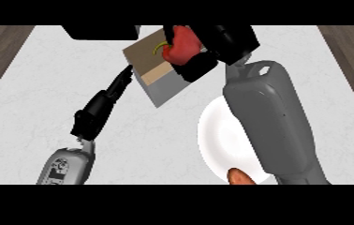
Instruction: Pick the bell pepper from the plate and place it in the cardboard box
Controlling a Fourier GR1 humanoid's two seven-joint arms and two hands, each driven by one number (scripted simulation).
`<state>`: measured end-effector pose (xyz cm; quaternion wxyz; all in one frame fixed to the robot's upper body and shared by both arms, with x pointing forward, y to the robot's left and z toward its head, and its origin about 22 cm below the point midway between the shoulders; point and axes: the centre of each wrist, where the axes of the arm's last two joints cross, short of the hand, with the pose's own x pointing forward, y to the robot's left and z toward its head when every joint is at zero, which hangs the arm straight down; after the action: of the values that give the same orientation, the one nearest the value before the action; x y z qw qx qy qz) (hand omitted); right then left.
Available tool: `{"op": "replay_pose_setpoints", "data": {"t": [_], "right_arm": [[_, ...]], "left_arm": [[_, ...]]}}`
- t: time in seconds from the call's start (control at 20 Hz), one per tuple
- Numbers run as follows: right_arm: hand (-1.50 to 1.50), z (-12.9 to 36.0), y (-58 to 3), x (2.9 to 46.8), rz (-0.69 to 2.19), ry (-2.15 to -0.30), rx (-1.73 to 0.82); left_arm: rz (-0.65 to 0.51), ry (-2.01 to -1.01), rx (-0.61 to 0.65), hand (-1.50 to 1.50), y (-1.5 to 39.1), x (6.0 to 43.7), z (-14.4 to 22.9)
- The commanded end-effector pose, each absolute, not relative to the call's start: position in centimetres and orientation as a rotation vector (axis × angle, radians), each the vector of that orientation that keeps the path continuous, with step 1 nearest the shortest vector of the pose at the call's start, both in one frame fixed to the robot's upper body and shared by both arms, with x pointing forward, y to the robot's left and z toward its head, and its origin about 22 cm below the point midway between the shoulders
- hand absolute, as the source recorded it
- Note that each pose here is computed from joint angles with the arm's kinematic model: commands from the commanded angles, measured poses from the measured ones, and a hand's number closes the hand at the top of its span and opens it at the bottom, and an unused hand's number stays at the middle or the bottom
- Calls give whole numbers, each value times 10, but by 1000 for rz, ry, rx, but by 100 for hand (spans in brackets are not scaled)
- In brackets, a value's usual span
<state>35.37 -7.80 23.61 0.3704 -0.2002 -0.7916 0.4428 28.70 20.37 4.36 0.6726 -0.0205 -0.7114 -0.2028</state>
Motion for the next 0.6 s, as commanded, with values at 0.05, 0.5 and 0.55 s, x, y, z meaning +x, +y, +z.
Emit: {"op": "replay_pose_setpoints", "data": {"t": [0.05,0.5,0.55], "right_arm": [[150,215,-52,380,1210,-1990,-605],[150,157,-44,417,1282,-1873,-621],[150,166,-38,421,1219,-1842,-589]], "left_arm": [[-459,-1594,-41,0,197,289,47],[-473,-1612,-47,0,193,281,48],[-474,-1608,-59,0,201,277,44]]}}
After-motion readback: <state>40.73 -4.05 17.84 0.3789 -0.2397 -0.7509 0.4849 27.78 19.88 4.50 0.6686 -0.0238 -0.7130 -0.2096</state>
